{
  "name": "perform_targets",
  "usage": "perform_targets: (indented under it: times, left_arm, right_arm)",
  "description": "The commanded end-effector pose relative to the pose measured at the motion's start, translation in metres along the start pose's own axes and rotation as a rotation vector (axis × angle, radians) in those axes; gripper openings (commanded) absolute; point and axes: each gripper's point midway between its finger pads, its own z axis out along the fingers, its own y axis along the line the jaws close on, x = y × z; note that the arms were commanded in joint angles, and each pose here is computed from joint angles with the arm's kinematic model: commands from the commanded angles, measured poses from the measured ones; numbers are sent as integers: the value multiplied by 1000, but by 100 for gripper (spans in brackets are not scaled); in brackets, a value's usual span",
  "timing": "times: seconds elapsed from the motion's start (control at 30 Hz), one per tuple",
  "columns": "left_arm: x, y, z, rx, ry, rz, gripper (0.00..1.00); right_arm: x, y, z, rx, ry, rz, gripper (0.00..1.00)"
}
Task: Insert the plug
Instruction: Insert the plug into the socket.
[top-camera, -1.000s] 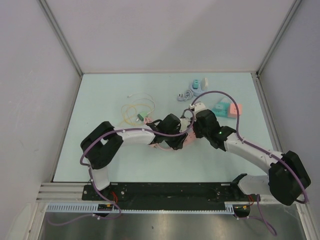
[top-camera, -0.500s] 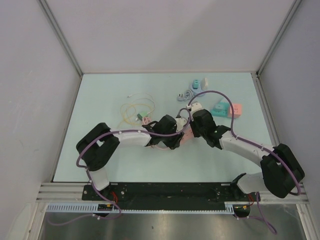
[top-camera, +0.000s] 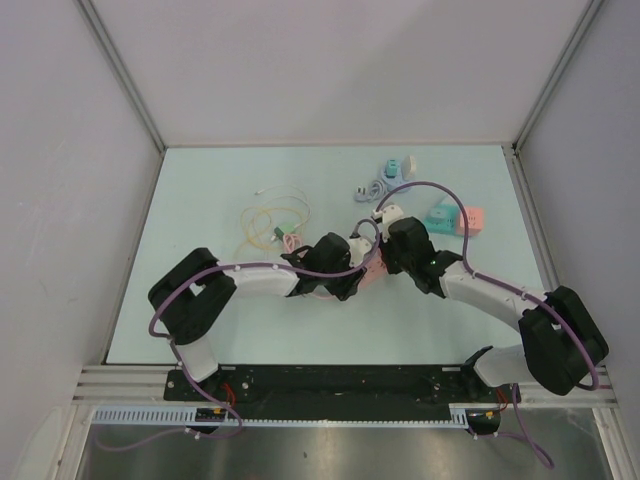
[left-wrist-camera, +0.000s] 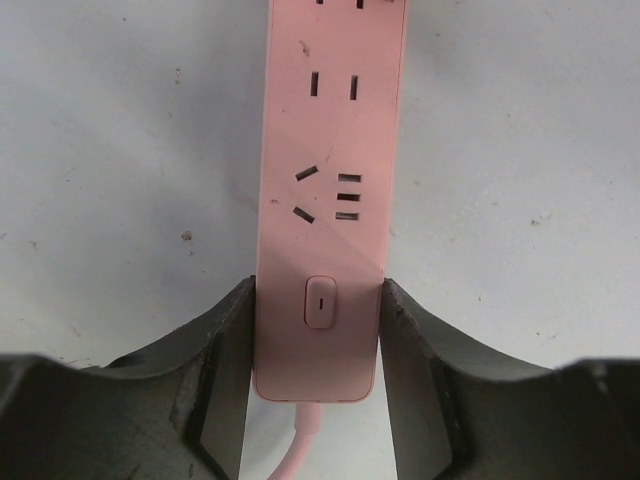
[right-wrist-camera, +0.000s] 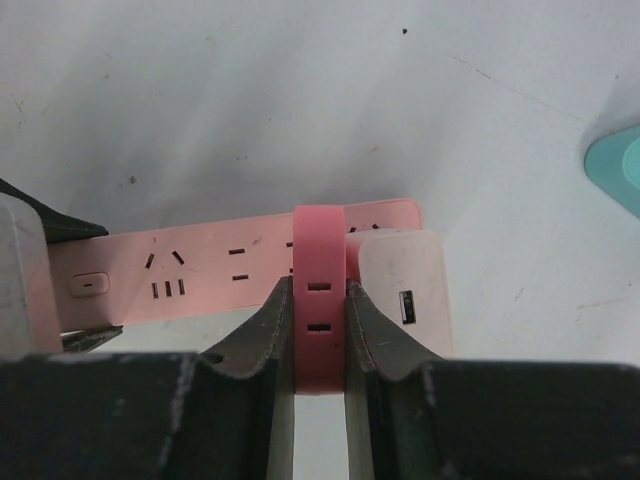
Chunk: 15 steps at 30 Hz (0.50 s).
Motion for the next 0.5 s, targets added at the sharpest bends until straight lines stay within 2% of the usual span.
perform_targets:
  times: [0.0, 0.47]
  left_arm:
    - [44, 20, -13, -76, 147, 26, 51]
    - [41, 17, -14, -55, 129, 28, 50]
  right_arm:
    - [-9, 8, 1, -25, -54, -57, 0]
    - [-20, 15, 7, -31, -102, -94, 0]
